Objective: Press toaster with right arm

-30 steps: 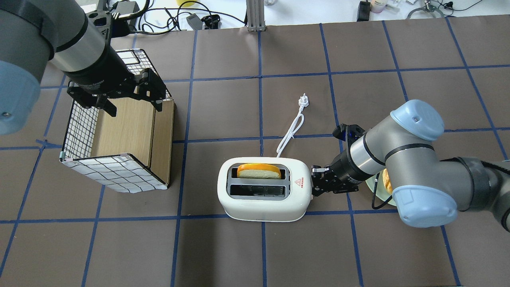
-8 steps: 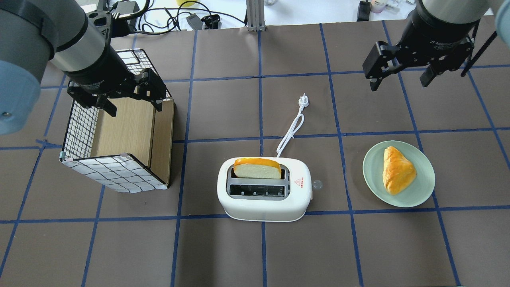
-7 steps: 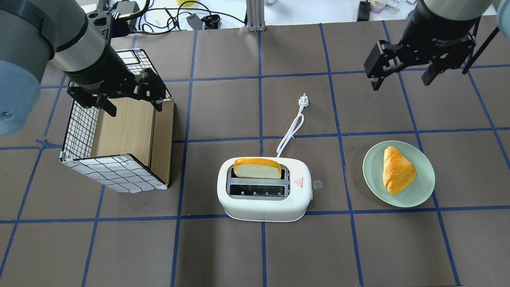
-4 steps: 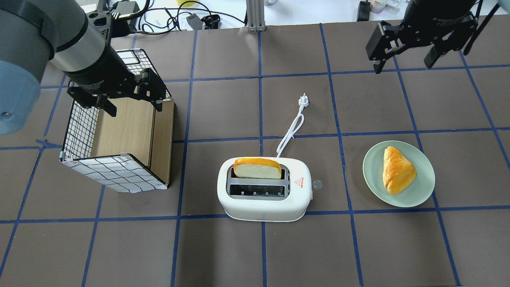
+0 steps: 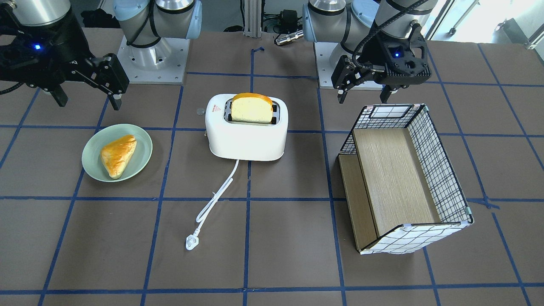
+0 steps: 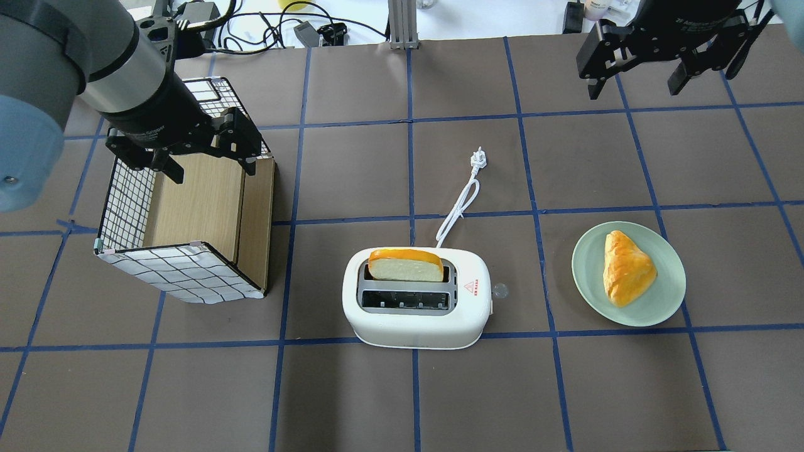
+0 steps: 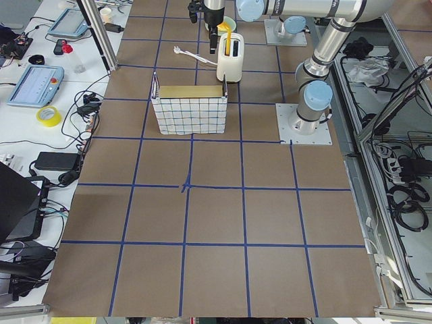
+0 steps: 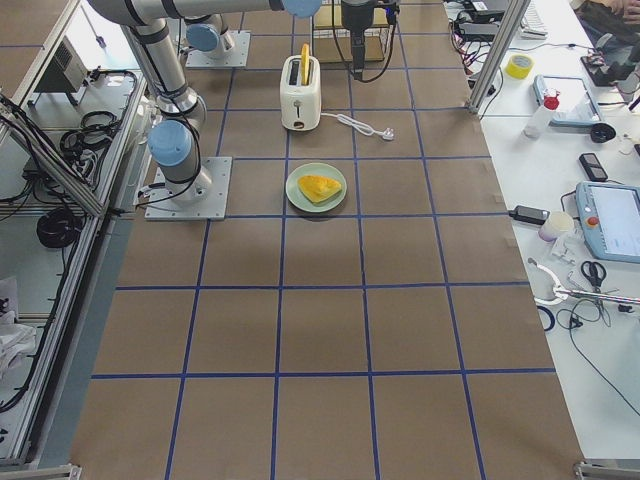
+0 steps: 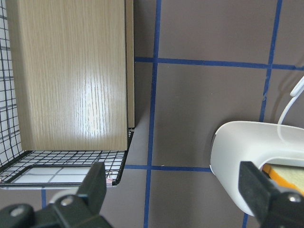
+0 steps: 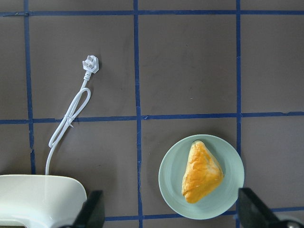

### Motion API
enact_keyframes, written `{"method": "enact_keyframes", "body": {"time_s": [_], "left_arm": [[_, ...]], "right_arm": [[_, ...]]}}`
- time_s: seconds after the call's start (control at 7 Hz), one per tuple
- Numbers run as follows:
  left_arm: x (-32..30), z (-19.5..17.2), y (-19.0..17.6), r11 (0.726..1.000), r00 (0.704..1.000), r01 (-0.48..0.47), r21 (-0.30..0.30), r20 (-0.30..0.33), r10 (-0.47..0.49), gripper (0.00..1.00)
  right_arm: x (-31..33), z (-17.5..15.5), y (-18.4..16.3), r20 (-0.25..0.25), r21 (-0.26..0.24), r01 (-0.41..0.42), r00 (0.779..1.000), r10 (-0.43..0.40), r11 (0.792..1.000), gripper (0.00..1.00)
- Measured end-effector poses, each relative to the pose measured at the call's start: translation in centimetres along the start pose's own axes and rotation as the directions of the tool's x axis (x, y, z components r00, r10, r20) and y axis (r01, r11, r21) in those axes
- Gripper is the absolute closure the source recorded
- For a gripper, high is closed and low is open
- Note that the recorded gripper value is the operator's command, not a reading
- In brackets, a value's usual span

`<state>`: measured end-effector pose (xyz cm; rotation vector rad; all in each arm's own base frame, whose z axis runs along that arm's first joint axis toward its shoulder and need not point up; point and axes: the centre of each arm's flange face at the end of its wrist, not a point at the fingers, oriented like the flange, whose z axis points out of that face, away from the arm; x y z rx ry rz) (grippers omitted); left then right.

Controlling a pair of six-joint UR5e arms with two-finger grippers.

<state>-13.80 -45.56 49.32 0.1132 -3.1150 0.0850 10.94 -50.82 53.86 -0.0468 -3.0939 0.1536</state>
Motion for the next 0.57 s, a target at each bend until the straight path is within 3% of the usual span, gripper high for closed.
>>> {"method": "enact_keyframes", "body": {"time_s": [0.57], "left_arm": [[0.0,0.0,0.0,1.0,1.0,0.0,0.0,0.0,0.0,0.0]], "right_arm": [[-1.6,0.2,0.4,0.064,-0.011,-0.048,0.997,0.049,0.999,0.0]]}}
